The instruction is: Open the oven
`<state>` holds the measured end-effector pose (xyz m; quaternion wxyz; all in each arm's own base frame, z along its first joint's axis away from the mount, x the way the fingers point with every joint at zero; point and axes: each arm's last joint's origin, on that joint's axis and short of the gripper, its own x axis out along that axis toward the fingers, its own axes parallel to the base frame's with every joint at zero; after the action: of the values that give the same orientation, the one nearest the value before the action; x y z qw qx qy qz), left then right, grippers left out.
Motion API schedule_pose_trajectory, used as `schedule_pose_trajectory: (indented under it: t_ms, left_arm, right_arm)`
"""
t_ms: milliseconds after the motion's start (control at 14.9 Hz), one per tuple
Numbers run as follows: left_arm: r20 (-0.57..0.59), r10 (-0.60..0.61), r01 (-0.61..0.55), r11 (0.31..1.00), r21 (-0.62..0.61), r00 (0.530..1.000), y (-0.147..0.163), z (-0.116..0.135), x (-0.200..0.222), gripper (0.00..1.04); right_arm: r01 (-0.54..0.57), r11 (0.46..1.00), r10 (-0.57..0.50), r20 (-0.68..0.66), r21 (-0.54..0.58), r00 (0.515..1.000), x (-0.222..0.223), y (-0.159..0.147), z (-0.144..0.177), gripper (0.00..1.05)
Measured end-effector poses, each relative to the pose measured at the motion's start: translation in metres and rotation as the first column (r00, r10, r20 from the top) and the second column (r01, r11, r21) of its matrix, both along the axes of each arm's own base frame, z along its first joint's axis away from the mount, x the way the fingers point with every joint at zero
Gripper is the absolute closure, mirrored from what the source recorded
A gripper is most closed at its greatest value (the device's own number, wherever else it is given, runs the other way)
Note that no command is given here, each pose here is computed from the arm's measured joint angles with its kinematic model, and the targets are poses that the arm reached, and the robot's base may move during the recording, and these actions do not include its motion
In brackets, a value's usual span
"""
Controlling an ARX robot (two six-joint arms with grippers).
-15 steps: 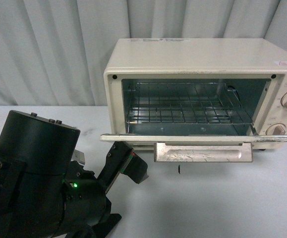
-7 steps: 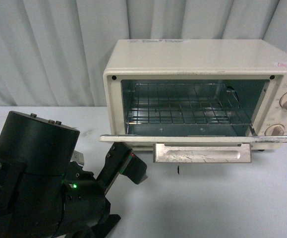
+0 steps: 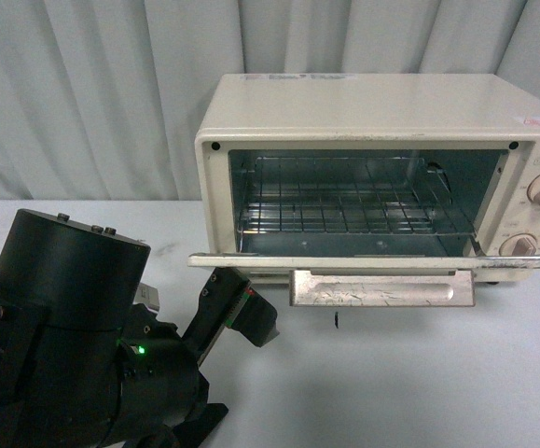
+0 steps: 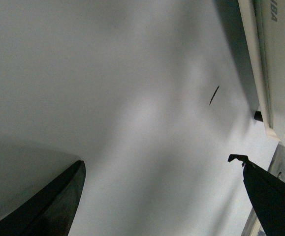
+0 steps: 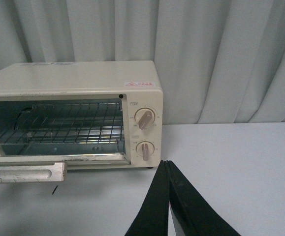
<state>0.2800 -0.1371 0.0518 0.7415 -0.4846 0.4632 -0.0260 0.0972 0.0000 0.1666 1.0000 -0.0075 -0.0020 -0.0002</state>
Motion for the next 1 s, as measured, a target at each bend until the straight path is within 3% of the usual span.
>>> schedule_pose_trajectory:
  t_ms: [402, 469, 536, 603, 670, 737, 871, 1005]
  left_arm:
    - [-0.001, 0.0, 0.0, 1.0, 0.0, 1.0, 0.0, 0.0, 0.0, 0.07]
    - [0.0, 0.0, 0.0, 1.0, 0.0, 1.0, 0.0, 0.0, 0.0, 0.07]
    - [-0.001, 0.0, 0.0, 1.0, 0.0, 1.0, 0.0, 0.0, 0.0, 0.07]
    - [0.133, 0.045, -0.043, 0.999, -0.016, 0.99, 0.004, -0.004, -0.005, 0.07]
    - [0.313, 0.002, 0.02, 0.998, -0.065, 0.95, 0.031, 0.01, -0.027, 0.07]
    - [0.357, -0.05, 0.07, 0.997, -0.043, 0.933, 0.045, 0.017, -0.032, 0.07]
    - [0.329, -0.1, 0.096, 0.995, 0.028, 0.939, 0.073, 0.016, -0.046, 0.07]
    - [0.374, -0.116, 0.087, 0.992, 0.094, 0.92, 0.105, 0.032, -0.056, 0.07]
  right_arm:
    - [0.0, 1.0, 0.0, 0.0, 0.0, 1.0, 0.0, 0.0, 0.0, 0.8]
    - [0.0, 1.0, 0.0, 0.0, 0.0, 1.0, 0.0, 0.0, 0.0, 0.68]
    - [0.0, 1.0, 0.0, 0.0, 0.0, 1.0, 0.0, 0.0, 0.0, 0.37]
    - [0.0, 1.0, 0.0, 0.0, 0.0, 1.0, 0.0, 0.0, 0.0, 0.07]
    - [0.0, 1.0, 0.0, 0.001, 0.0, 1.0, 0.0, 0.0, 0.0, 0.06]
    - [0.0, 1.0, 0.0, 0.0, 0.0, 1.0, 0.0, 0.0, 0.0, 0.06]
    - [0.0, 1.0, 0.0, 0.0, 0.0, 1.0, 0.0, 0.0, 0.0, 0.06]
    - [0.0, 1.0, 0.0, 0.0, 0.0, 1.0, 0.0, 0.0, 0.0, 0.06]
